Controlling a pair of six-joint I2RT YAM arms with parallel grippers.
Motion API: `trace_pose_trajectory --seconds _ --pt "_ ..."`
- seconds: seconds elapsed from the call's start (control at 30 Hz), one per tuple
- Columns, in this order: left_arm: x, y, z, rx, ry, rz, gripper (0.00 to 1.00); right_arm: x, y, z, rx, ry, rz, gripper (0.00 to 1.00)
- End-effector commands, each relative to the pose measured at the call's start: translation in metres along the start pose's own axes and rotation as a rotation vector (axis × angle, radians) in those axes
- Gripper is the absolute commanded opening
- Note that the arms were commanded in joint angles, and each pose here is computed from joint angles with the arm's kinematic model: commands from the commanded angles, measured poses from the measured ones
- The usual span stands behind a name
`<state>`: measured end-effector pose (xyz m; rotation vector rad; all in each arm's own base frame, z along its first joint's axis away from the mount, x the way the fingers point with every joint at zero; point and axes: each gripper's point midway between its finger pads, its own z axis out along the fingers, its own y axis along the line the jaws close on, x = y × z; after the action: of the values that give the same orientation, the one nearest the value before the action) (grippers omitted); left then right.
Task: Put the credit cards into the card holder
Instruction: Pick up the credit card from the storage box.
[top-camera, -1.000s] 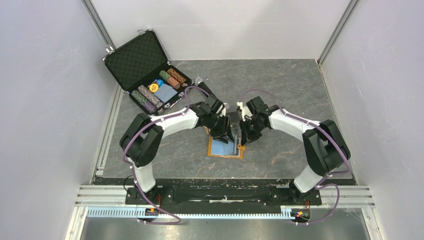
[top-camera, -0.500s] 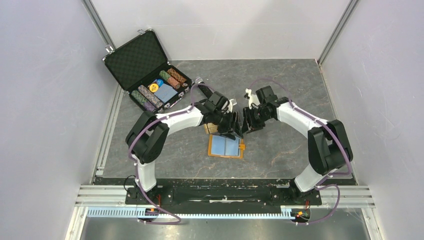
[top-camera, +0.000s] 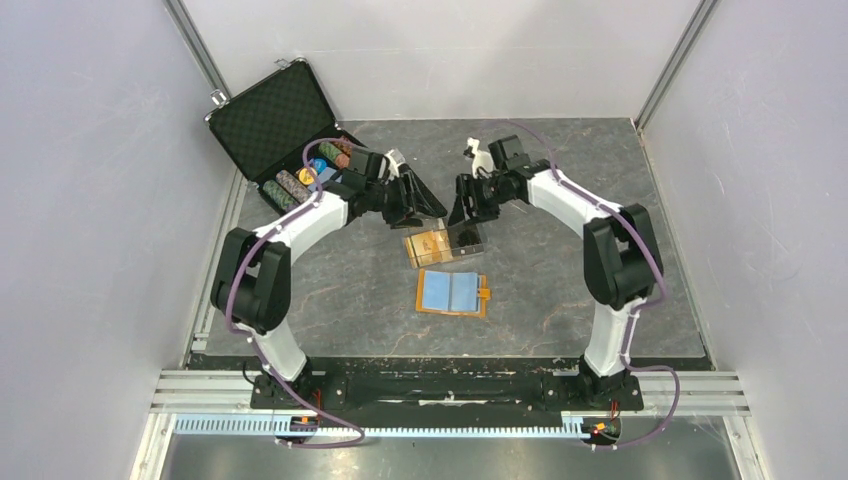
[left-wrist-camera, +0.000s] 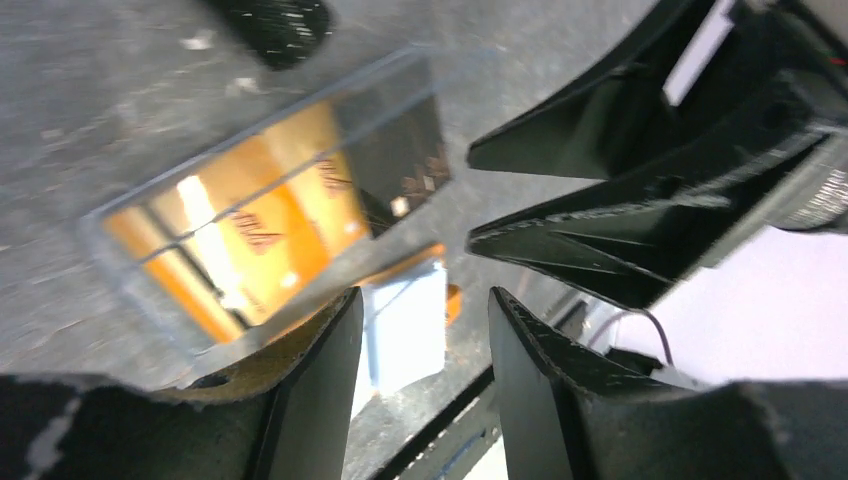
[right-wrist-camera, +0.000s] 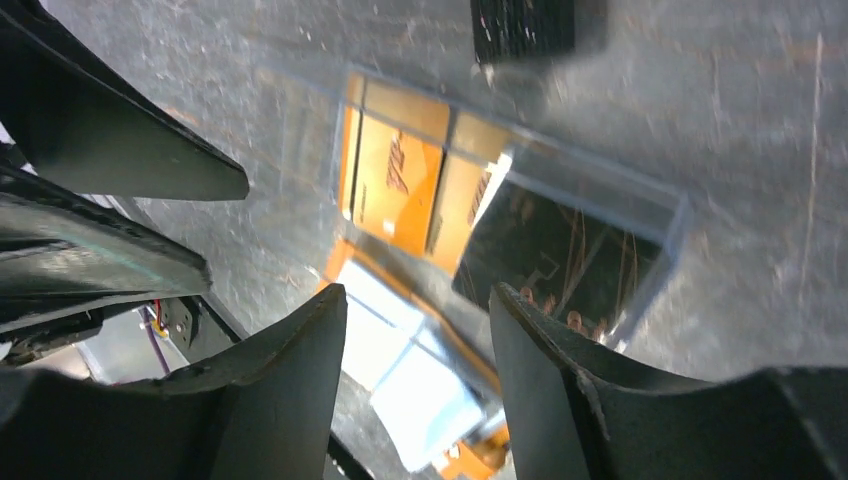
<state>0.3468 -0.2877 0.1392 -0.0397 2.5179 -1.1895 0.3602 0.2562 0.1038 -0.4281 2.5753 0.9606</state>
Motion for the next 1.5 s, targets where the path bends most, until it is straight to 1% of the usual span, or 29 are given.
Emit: trace_pose_trajectory --seconds 0.0,0.1,0.17,0.23,0.3,0.43,0.57,0.67,0.77,0.87,0.93,1.1,1.27,1.33,1.47 --pt "-0.003 0.035 -0.016 -0.211 0.01 0.024 0.56 -0.029 0.024 0.018 -0.056 -0.01 -0.05 0.58" --pt "-0.006 0.048 -0.012 -0.284 0.038 0.048 0.53 -0.028 0.026 0.037 -0.059 0.022 -0.054 0.58" --pt "-0.005 0.057 -0.008 -0.324 0.052 0.061 0.47 -0.023 0.023 0.05 -0.05 0.048 -0.058 0.57" --pt "-0.004 0.063 -0.005 -0.363 0.074 0.082 0.39 -0.015 0.021 0.059 -0.043 0.073 -0.055 0.53" --pt "-0.001 0.066 -0.001 -0.4 0.098 0.115 0.34 -0.006 0.017 0.066 -0.033 0.097 -0.046 0.51" --pt "0.011 0.076 0.007 -0.49 0.166 0.185 0.27 0.006 0.016 0.074 -0.037 0.121 -0.041 0.49" --pt "0.018 0.087 0.01 -0.567 0.199 0.223 0.15 0.008 0.02 0.08 -0.048 0.133 -0.042 0.48" --pt "0.022 0.094 0.011 -0.605 0.222 0.244 0.11 0.012 0.015 0.084 -0.03 0.145 -0.037 0.48" --pt "0.028 0.101 0.013 -0.639 0.254 0.27 0.09 0.02 0.009 0.086 -0.015 0.165 -0.026 0.49" --pt "0.031 0.106 0.013 -0.679 0.265 0.302 0.08 0.028 0.007 0.088 0.001 0.181 -0.031 0.54" --pt "0.032 0.109 0.012 -0.7 0.27 0.315 0.07 0.033 0.004 0.091 0.018 0.193 -0.032 0.55" --pt "0.037 0.116 0.018 -0.717 0.299 0.327 0.06 0.041 -0.005 0.098 0.067 0.221 -0.034 0.54" --pt "0.043 0.118 0.027 -0.701 0.326 0.318 0.05 0.048 -0.013 0.105 0.097 0.252 -0.038 0.5" --pt "0.044 0.117 0.03 -0.693 0.33 0.313 0.05 0.051 -0.009 0.109 0.065 0.263 -0.033 0.5" --pt "0.046 0.116 0.033 -0.681 0.335 0.309 0.05 0.053 0.005 0.115 -0.026 0.261 -0.005 0.45"
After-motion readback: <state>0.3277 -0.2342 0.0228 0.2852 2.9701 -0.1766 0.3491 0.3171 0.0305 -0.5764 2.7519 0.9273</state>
